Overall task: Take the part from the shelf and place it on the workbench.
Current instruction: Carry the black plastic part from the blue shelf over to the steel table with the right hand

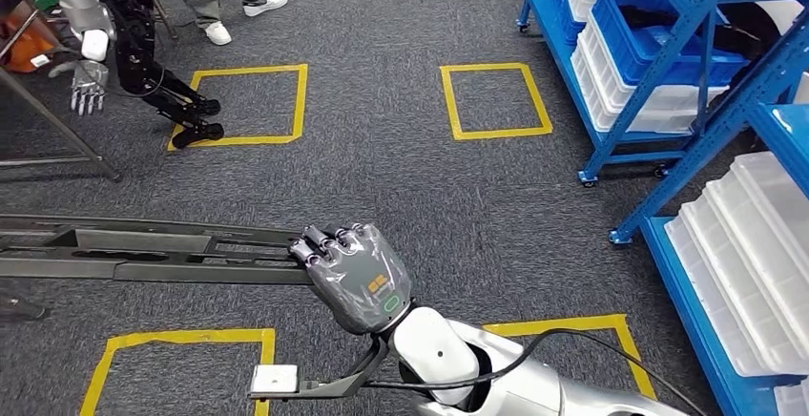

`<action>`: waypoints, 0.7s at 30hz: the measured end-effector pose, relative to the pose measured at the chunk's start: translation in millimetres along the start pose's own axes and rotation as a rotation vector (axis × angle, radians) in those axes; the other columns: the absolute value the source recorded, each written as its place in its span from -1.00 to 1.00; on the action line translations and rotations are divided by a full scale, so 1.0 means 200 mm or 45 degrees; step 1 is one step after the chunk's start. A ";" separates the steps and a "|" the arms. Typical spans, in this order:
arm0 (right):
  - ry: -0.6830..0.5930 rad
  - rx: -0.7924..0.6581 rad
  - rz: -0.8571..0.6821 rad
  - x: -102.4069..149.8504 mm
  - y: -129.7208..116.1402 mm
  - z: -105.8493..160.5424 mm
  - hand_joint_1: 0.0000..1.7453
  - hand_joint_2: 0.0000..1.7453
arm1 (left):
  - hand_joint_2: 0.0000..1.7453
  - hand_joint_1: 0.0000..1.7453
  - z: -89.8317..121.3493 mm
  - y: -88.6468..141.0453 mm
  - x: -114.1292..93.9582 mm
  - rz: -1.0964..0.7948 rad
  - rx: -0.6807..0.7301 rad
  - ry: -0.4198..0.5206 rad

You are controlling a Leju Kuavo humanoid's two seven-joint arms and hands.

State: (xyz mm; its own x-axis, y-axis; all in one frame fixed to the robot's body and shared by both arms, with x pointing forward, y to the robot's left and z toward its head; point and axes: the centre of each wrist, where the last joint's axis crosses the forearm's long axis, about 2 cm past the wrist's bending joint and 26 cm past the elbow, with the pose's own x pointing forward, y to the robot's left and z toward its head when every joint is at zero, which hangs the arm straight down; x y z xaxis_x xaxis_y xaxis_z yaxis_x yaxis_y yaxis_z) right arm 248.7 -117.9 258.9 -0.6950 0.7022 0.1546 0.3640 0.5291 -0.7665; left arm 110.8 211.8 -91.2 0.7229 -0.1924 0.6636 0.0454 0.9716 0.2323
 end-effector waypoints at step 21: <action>0.004 -0.002 -0.014 0.00 0.00 -0.02 1.00 1.00 | 1.00 -1.00 0.00 0.00 -0.01 -0.002 0.002 0.002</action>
State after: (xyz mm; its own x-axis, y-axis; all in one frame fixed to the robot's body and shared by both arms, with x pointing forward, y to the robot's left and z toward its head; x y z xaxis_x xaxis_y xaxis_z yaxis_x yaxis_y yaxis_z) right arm 251.1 -115.9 261.3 -0.6970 0.6977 0.1654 0.3573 0.5380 -0.7635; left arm 109.3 212.6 -91.7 0.7242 -0.1937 0.6618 0.0452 0.9710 0.2347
